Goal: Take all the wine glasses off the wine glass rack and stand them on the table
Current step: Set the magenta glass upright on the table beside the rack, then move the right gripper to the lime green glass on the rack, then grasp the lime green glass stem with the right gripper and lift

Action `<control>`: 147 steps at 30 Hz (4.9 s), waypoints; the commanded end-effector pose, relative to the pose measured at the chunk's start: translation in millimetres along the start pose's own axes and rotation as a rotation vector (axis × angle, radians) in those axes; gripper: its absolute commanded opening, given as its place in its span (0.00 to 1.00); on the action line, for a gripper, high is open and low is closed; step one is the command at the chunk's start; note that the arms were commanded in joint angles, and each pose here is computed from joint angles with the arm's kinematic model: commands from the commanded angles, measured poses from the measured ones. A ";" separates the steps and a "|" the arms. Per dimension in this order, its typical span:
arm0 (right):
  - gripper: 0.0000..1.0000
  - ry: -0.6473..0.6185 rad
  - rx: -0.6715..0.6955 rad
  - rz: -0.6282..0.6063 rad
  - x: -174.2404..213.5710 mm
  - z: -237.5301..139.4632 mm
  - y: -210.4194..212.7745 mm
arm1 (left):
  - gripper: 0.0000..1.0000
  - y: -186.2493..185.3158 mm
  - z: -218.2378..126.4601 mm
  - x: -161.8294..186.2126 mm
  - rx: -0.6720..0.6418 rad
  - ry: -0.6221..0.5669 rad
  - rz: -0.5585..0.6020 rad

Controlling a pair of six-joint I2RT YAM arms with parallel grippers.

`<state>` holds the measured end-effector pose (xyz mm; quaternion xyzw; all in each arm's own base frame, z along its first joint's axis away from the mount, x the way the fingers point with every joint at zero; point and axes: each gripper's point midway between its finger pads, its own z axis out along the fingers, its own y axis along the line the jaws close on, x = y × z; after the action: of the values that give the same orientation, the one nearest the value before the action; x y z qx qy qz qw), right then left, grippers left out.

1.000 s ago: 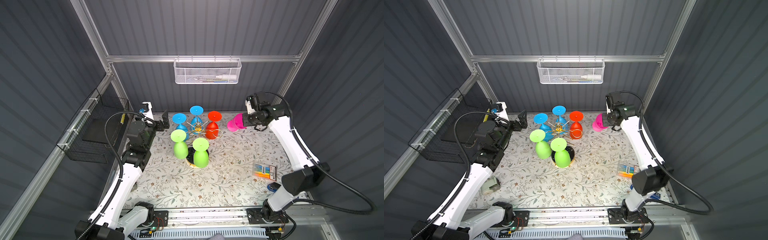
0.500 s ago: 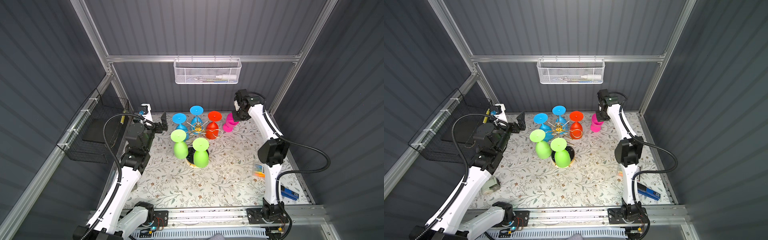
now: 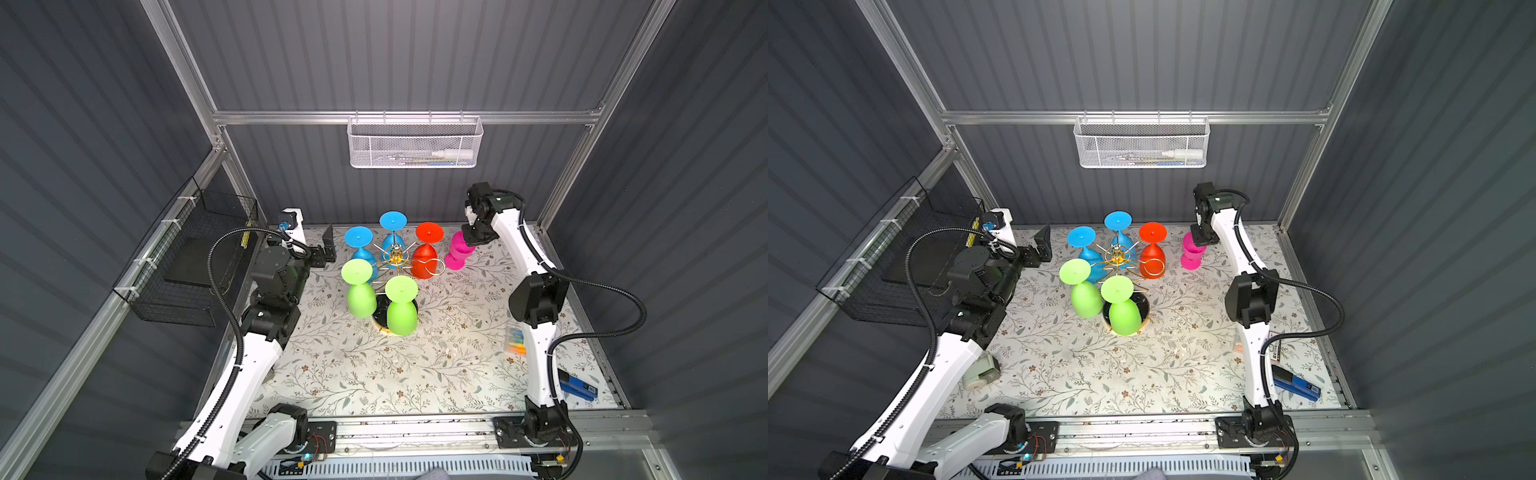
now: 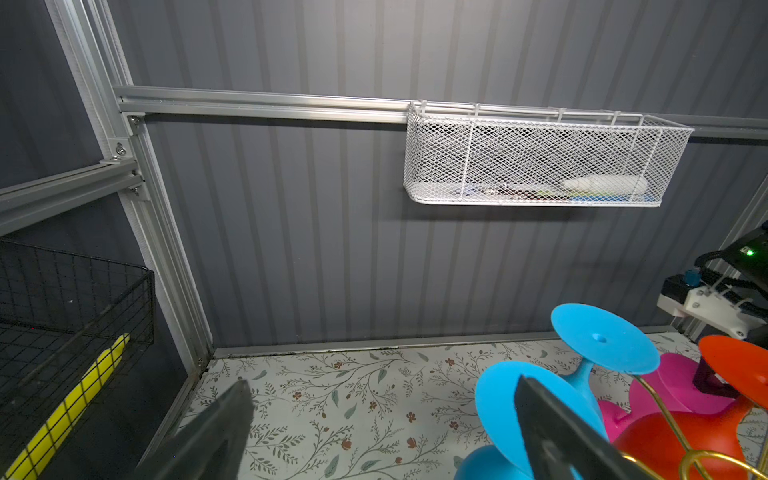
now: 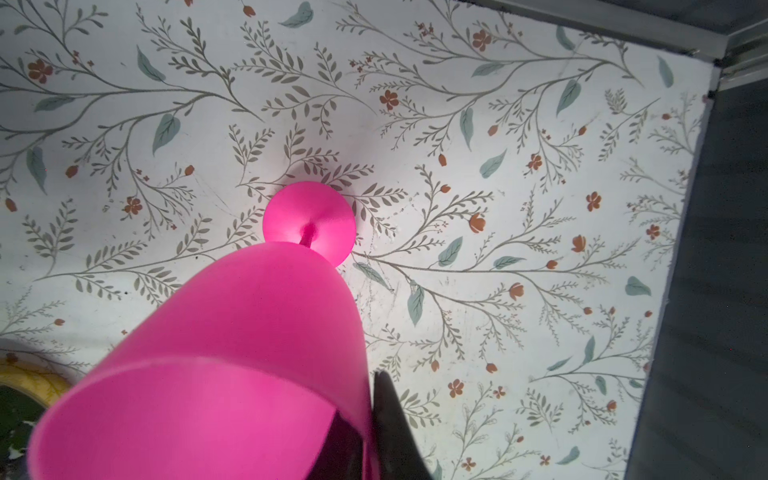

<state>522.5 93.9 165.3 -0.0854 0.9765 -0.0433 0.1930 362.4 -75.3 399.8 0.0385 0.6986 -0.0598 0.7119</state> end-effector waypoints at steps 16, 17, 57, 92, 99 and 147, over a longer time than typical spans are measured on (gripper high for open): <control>0.54 -0.288 -0.217 0.173 -46.0 -100.2 -7.1 | 1.00 1.9 -1.3 3.3 -0.004 -0.007 0.001; 0.55 -0.323 -0.237 0.185 -49.1 -114.1 -7.9 | 1.00 1.9 -1.7 2.3 -0.005 -0.010 -0.001; 0.59 -0.510 -1.006 0.361 155.3 -270.0 177.0 | 1.00 5.8 -7.6 18.5 -0.020 -0.021 0.039; 0.20 -0.418 -1.081 0.367 152.3 -268.9 237.4 | 1.00 6.1 -17.4 15.1 -0.016 -0.038 0.042; 0.10 -0.419 -1.085 0.382 152.1 -272.0 235.0 | 1.00 6.3 -18.1 15.0 -0.017 -0.039 0.039; 0.00 -0.448 -1.201 0.493 122.4 -304.3 245.2 | 1.00 6.3 -27.6 7.7 -0.011 -0.067 0.027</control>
<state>254.0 327.3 347.6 0.0365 0.7814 0.5501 0.2923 339.6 -69.1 387.5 0.0435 0.6823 -0.0541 0.7278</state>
